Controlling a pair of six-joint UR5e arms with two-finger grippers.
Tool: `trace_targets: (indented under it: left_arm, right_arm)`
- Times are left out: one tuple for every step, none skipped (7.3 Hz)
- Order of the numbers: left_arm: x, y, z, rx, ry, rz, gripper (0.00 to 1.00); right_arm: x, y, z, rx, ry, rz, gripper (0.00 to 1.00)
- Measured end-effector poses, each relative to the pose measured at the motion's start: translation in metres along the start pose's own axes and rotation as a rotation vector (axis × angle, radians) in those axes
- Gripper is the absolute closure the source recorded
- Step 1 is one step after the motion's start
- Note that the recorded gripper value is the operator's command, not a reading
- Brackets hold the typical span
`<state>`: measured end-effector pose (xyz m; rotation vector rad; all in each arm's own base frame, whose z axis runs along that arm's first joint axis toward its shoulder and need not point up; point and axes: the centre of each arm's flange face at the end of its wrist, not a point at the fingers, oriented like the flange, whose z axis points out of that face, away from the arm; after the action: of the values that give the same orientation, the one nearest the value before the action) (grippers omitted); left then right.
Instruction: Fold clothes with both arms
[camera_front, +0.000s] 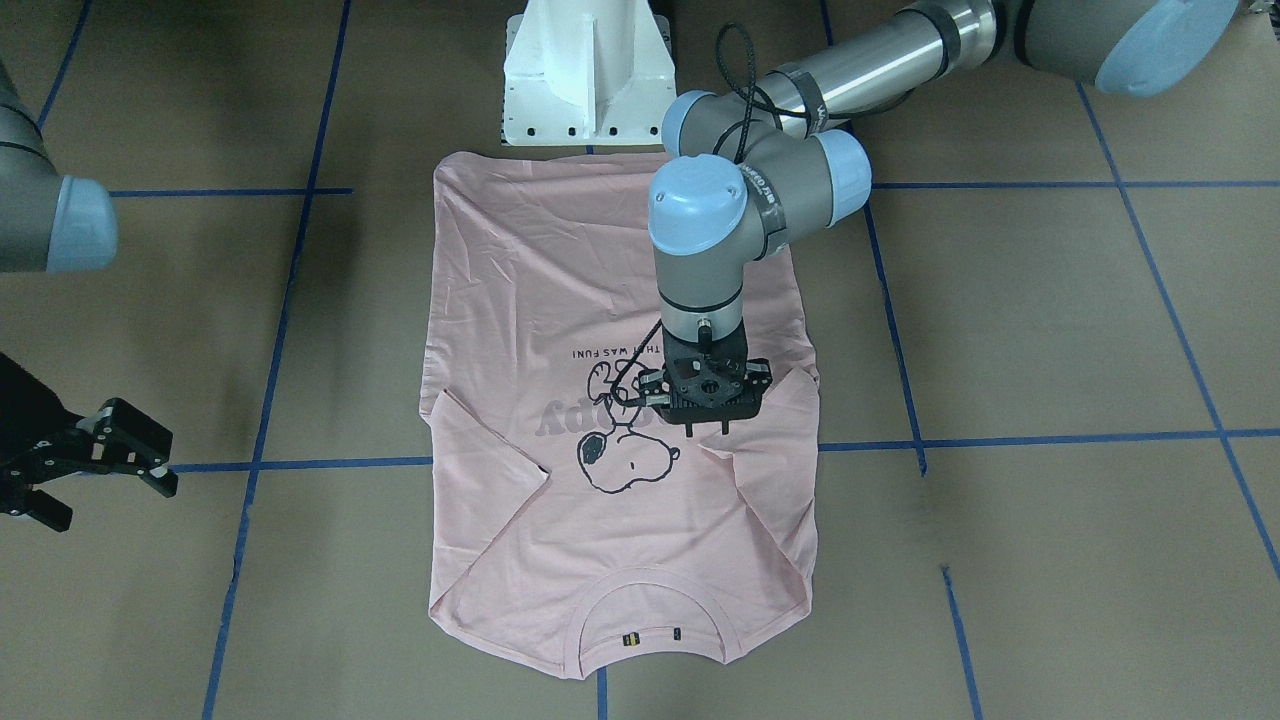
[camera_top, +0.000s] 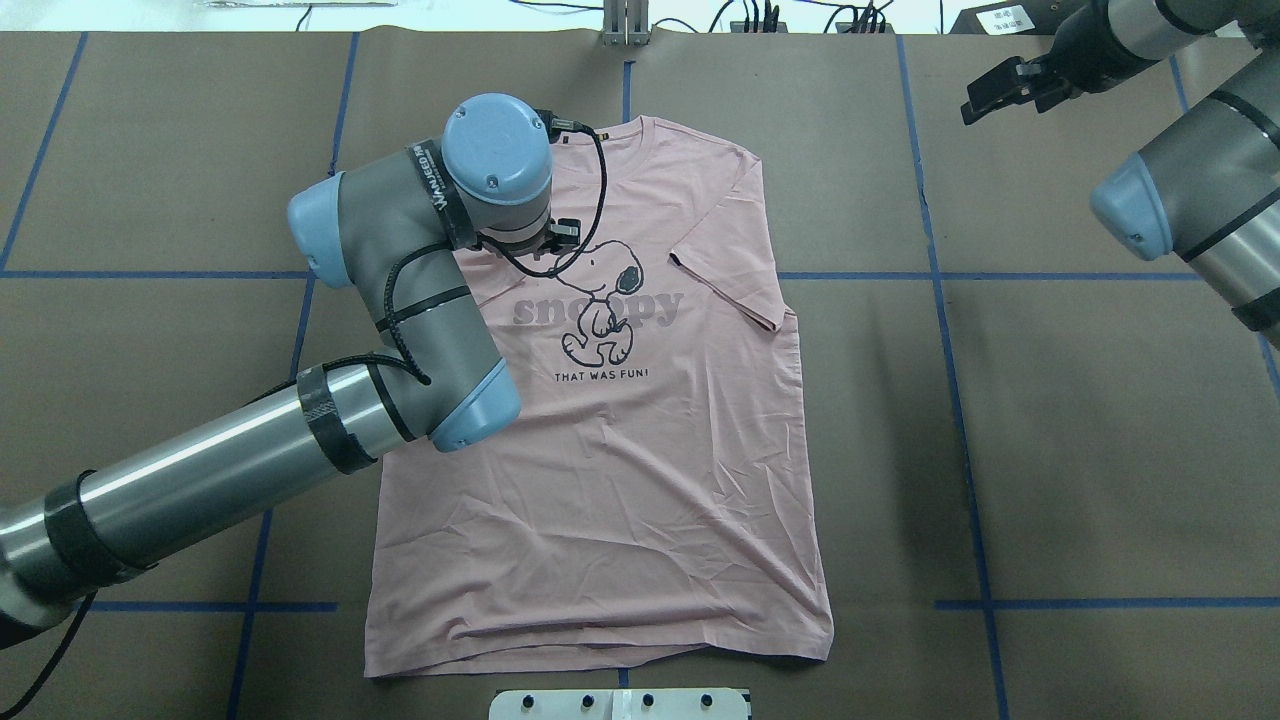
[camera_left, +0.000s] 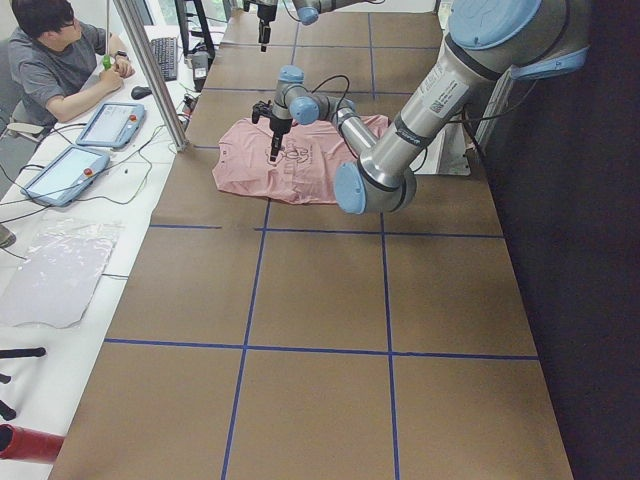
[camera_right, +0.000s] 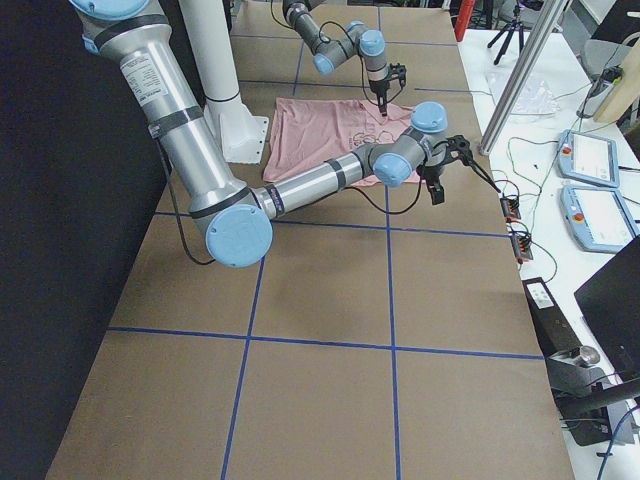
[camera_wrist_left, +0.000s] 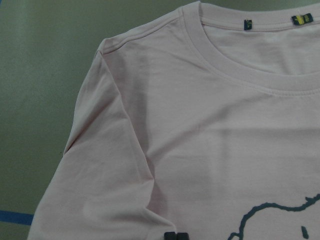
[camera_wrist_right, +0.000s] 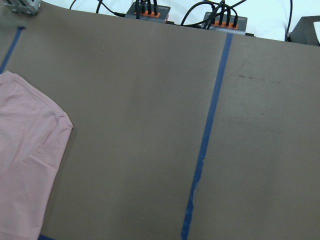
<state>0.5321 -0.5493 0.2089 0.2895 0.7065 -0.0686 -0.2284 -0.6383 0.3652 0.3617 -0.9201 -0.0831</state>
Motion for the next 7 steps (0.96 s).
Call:
trace_targets:
  left_arm:
    - [-0.017, 0.015, -0.020, 0.001, 0.049, 0.042, 0.00]
    - [-0.035, 0.032, -0.043, 0.014, 0.095, 0.070, 0.00]
    - [-0.050, 0.047, -0.065, 0.029, 0.134, 0.086, 0.00]
    - [-0.067, 0.064, -0.082, 0.034, 0.165, 0.093, 0.00]
    - [-0.084, 0.080, -0.095, 0.031, 0.189, 0.097, 0.00]
    - [-0.100, 0.099, -0.104, 0.022, 0.205, 0.084, 0.01]
    - [-0.112, 0.125, -0.108, 0.001, 0.225, 0.040, 0.19]
  right_arm:
    - [-0.034, 0.015, 0.002, -0.006, -0.031, 0.060, 0.00]
    - [-0.070, 0.039, 0.007, -0.014, -0.056, 0.116, 0.00]
    - [-0.107, 0.078, 0.014, -0.013, -0.064, 0.160, 0.00]
    - [-0.145, 0.130, 0.018, -0.008, -0.055, 0.205, 0.02]
    - [-0.181, 0.186, 0.019, -0.003, -0.040, 0.257, 0.05]
    - [-0.212, 0.241, 0.018, 0.000, -0.034, 0.308, 0.12]
    - [-0.234, 0.292, 0.017, -0.001, -0.029, 0.353, 0.16]
